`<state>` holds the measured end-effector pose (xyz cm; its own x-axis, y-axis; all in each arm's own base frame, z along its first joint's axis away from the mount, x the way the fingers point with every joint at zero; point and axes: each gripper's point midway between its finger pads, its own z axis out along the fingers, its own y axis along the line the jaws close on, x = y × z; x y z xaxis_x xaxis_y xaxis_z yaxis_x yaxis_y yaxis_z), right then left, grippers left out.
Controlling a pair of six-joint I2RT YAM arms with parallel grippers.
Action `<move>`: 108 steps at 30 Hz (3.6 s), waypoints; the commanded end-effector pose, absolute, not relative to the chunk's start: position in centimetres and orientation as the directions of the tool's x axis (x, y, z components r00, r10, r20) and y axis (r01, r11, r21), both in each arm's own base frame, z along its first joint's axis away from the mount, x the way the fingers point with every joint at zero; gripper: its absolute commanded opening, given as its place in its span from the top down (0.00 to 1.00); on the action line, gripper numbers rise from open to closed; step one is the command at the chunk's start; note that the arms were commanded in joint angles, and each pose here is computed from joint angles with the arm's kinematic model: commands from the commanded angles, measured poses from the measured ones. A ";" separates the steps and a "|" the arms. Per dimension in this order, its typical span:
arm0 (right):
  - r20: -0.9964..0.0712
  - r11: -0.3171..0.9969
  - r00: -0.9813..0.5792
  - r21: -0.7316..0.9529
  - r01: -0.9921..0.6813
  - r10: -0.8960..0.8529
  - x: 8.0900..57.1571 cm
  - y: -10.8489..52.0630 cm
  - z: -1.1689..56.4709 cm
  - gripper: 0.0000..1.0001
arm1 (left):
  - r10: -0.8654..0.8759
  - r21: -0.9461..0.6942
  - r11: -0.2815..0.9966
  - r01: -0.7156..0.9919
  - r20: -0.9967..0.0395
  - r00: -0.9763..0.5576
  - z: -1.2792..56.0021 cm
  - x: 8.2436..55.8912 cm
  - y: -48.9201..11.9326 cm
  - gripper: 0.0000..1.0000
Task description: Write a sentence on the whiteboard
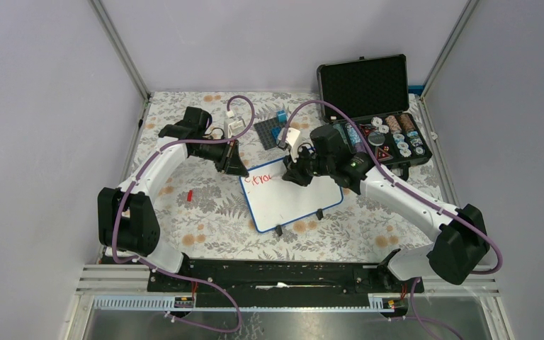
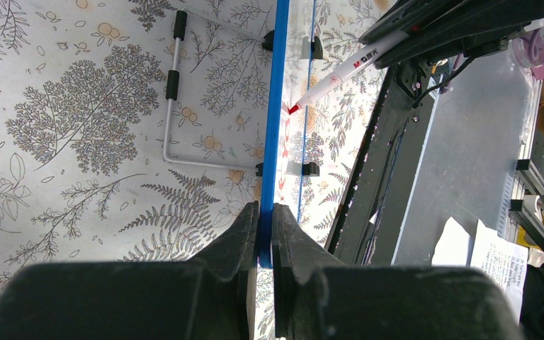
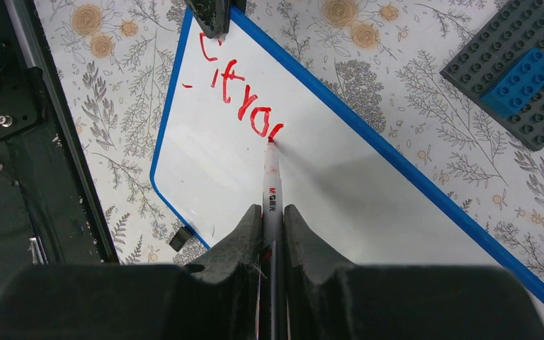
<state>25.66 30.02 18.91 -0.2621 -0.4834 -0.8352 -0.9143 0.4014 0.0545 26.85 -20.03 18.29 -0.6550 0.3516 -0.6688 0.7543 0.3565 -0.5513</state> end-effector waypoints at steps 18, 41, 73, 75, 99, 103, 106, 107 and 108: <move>-0.872 0.486 -0.224 -0.018 -0.874 -0.435 28.7 29.3 22.0 1.00 | 0.350 -0.522 0.349 0.778 -0.698 -0.625 18.9 26.9 -20.2 1.00; -0.851 0.460 -0.255 0.017 -0.888 -0.460 27.0 28.5 19.7 1.00 | 0.354 -0.521 0.352 0.778 -0.695 -0.626 18.8 27.0 -20.2 1.00; -0.877 0.435 -0.280 0.092 -0.896 -0.391 26.8 28.0 22.0 1.00 | 0.355 -0.513 0.349 0.784 -0.702 -0.617 19.0 26.6 -20.1 1.00; -0.876 0.429 -0.283 0.099 -0.898 -0.390 26.7 28.1 22.0 1.00 | 0.355 -0.511 0.349 0.786 -0.704 -0.615 19.1 26.6 -20.1 1.00; -0.866 0.437 -0.297 0.104 -0.894 -0.402 27.8 29.3 21.1 1.00 | 0.359 -0.511 0.347 0.786 -0.702 -0.615 18.7 26.6 -20.1 1.00; -0.860 0.437 -0.298 0.100 -0.894 -0.414 27.6 29.2 20.6 1.00 | 0.359 -0.511 0.348 0.786 -0.702 -0.615 18.8 26.7 -20.1 1.00; -0.855 0.431 -0.299 0.100 -0.897 -0.424 27.2 29.0 20.2 1.00 | 0.359 -0.511 0.348 0.786 -0.702 -0.615 18.8 26.7 -20.1 1.00; -0.854 0.430 -0.300 0.101 -0.897 -0.425 27.1 29.0 20.1 1.00 | 0.360 -0.510 0.349 0.786 -0.701 -0.615 18.8 26.7 -20.1 1.00; -0.853 0.432 -0.300 0.099 -0.896 -0.427 27.1 28.9 20.0 1.00 | 0.359 -0.511 0.349 0.786 -0.701 -0.616 18.8 26.7 -20.1 1.00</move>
